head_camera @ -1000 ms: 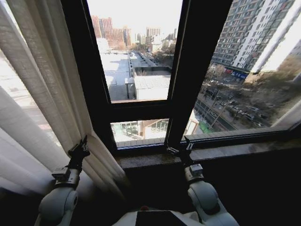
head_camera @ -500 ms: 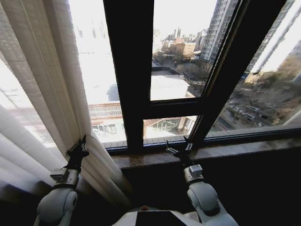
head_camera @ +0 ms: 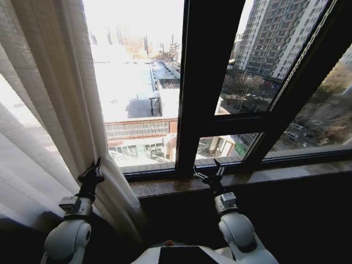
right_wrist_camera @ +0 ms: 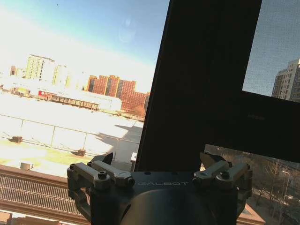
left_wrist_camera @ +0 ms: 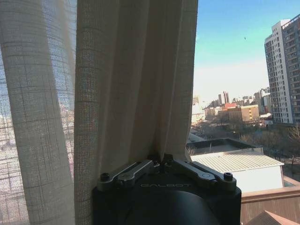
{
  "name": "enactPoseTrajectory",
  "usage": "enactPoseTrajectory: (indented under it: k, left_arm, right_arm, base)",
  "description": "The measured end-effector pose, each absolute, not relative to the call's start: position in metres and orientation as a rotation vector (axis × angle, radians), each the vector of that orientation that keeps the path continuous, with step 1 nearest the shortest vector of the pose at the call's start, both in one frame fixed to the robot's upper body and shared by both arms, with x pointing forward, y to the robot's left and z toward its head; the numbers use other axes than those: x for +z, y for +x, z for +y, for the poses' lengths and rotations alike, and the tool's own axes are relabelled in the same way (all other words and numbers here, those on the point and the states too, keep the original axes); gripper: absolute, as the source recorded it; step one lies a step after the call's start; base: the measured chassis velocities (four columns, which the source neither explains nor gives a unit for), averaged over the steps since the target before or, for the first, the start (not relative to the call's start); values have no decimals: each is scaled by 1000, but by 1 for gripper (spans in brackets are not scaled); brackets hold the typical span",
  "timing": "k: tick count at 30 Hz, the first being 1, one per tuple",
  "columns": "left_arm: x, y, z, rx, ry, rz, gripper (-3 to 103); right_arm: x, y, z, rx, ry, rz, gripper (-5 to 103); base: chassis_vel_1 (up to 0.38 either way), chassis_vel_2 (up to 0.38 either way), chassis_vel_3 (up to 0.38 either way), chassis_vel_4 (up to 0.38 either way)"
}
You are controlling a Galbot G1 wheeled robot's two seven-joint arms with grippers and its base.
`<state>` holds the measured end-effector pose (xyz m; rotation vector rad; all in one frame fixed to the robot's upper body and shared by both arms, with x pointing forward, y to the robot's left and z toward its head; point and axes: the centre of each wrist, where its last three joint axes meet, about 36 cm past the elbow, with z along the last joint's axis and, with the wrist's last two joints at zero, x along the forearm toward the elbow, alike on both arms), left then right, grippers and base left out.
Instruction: Open the curtains by pulling them apart, changing their state from closed to fully open.
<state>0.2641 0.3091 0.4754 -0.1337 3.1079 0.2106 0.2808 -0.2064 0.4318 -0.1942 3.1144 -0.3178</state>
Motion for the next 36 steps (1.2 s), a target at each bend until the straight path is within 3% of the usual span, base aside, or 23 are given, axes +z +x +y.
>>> enactPoseTrajectory:
  k: [16, 30, 36]
  left_arm:
    - [473, 263, 307, 211, -148, 3095, 0]
    - [474, 265, 311, 185, -197, 3088, 0]
    - [489, 256, 351, 150, -394, 3049, 0]
  right_arm:
    - [431, 281, -201, -262, -224, 3114, 100]
    - [429, 281, -202, -253, -224, 3123, 100]
    - [427, 282, -202, -260, -225, 3125, 100]
  base:
    - [364, 306, -373, -306]
    - [27, 34, -20, -46]
    - [-10, -2, 6, 6]
